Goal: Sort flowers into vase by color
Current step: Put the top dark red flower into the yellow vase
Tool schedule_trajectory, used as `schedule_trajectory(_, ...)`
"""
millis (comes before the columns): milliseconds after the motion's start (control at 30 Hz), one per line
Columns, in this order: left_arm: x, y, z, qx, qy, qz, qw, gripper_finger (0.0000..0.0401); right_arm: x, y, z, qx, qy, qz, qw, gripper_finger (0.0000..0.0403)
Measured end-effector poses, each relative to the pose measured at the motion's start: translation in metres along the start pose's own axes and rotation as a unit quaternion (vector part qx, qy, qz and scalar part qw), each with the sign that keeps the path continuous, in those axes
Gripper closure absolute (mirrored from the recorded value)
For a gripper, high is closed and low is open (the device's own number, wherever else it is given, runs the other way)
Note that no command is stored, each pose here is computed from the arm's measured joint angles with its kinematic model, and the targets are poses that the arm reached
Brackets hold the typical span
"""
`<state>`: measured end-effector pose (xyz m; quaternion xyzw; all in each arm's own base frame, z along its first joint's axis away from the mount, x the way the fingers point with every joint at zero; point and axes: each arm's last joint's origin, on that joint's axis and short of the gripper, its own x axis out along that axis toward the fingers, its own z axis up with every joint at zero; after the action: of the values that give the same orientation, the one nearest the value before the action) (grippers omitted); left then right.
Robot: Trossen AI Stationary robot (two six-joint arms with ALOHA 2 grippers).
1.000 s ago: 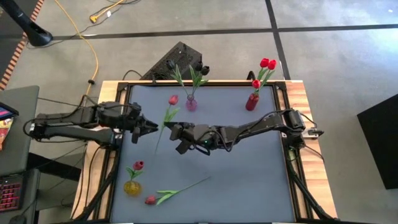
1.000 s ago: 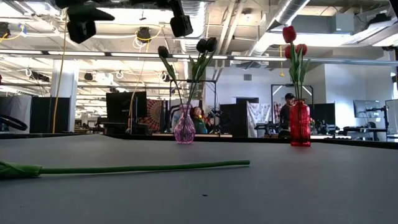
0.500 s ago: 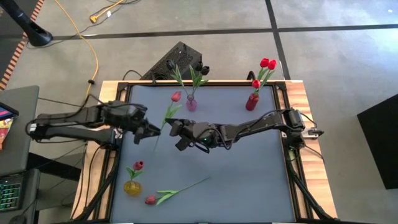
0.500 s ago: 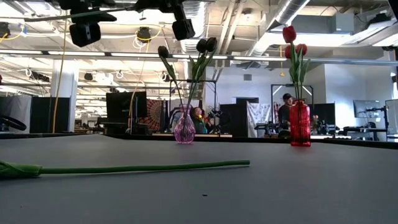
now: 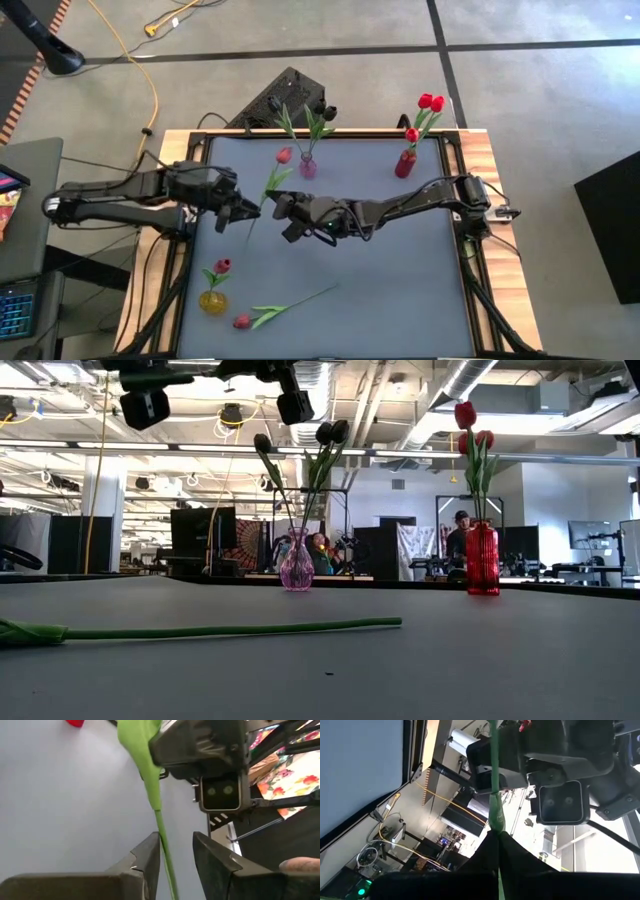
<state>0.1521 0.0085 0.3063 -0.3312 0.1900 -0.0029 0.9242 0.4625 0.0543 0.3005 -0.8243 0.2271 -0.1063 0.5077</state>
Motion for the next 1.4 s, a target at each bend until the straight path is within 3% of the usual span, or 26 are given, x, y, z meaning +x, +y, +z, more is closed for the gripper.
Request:
schedule_trajectory(367, 0.000, 0.000, 0.000, 0.002, 0.000, 0.003, 1.000, 0.0365, 0.000, 0.000, 0.000, 0.001, 0.000, 0.000, 1.000, 0.0378)
schedule_trajectory(700, 0.013, 0.005, -0.001, 0.007, 0.024, 0.019, 1.000, 0.0369, 0.000, 0.000, 0.000, 0.001, -0.001, 0.000, 1.000, 0.0378)
schedule_trajectory(1400, 0.000, 0.001, -0.002, 0.041, 0.010, 0.007, 0.999, 0.0376, 0.000, 0.000, 0.000, 0.001, -0.003, -0.001, 1.000, 0.0376)
